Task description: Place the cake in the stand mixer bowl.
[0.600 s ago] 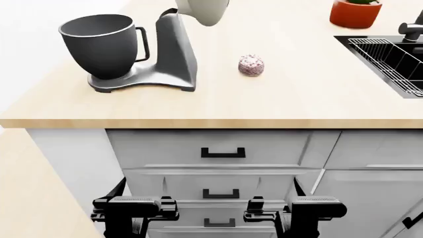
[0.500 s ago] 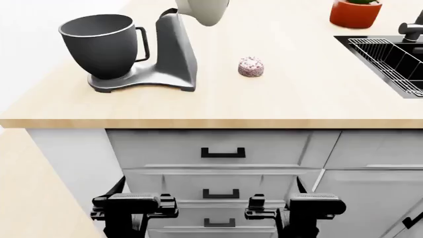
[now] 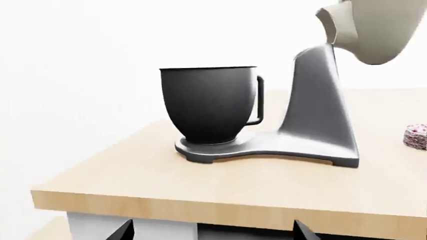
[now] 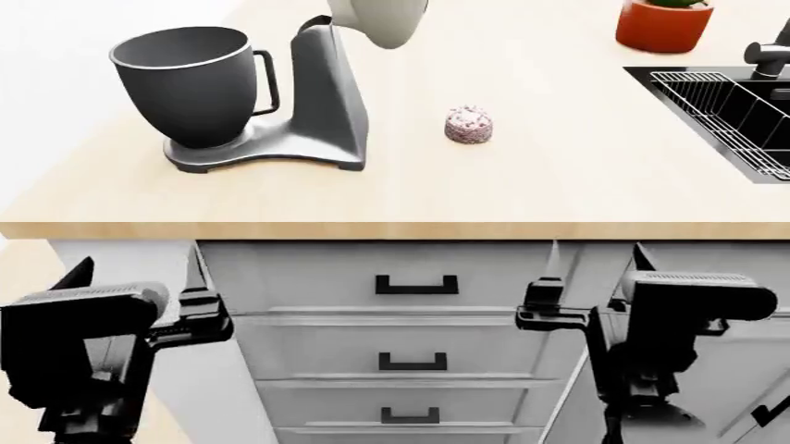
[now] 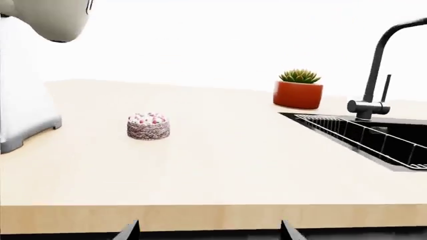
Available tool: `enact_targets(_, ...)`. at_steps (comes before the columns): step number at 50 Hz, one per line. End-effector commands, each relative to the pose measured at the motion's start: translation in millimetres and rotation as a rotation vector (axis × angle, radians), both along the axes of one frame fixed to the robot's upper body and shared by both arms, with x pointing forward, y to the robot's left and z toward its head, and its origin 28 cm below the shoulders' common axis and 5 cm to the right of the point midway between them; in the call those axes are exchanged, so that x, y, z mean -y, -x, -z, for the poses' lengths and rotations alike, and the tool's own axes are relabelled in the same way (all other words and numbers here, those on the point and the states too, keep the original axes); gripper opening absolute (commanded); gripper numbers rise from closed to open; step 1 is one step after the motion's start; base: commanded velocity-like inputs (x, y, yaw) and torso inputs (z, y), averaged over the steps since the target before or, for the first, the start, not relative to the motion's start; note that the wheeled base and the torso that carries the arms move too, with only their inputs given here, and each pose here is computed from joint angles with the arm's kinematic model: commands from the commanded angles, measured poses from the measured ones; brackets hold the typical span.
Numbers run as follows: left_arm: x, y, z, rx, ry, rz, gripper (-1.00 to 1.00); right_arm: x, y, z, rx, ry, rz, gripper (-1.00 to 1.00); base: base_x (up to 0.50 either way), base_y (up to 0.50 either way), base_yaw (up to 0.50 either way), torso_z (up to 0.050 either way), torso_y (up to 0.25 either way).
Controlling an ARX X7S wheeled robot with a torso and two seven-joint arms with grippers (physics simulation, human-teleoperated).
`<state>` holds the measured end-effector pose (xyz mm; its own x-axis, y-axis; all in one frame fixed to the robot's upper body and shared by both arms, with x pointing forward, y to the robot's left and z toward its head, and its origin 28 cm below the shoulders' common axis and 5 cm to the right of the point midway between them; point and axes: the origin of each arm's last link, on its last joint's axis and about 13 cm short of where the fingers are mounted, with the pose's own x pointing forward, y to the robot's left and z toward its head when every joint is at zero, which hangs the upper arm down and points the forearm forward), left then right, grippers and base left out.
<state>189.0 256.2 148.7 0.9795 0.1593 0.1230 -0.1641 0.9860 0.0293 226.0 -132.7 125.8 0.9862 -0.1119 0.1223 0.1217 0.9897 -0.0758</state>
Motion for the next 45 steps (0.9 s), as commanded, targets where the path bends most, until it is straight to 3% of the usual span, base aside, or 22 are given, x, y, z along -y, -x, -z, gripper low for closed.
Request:
enact_targets(1,-15.9,39.7,-48.0,0.131,-0.054,-0.103,1.00,10.1,10.1,-38.1,0.078,0.029,0.033,1.00,0.00,0.00,0.00,0.000,0.000)
enact_targets(12,-23.2,54.2,-62.8,0.166,-0.077,-0.165,1.00,17.7,21.0,-61.0,0.108,0.015,0.044,1.00,0.02,0.00,0.00,0.000,0.000)
enact_targets(41,-27.1,72.8,-65.8,0.198,-0.083,-0.206,1.00,18.5,22.4,-61.6,0.119,0.002,0.041,1.00,0.50,0.00,0.00,0.000,0.000)
enact_targets(45,-27.1,73.3,-64.7,0.195,-0.081,-0.205,1.00,19.6,23.6,-61.7,0.136,-0.011,0.039,1.00,0.00,0.04,0.00,0.000,0.004)
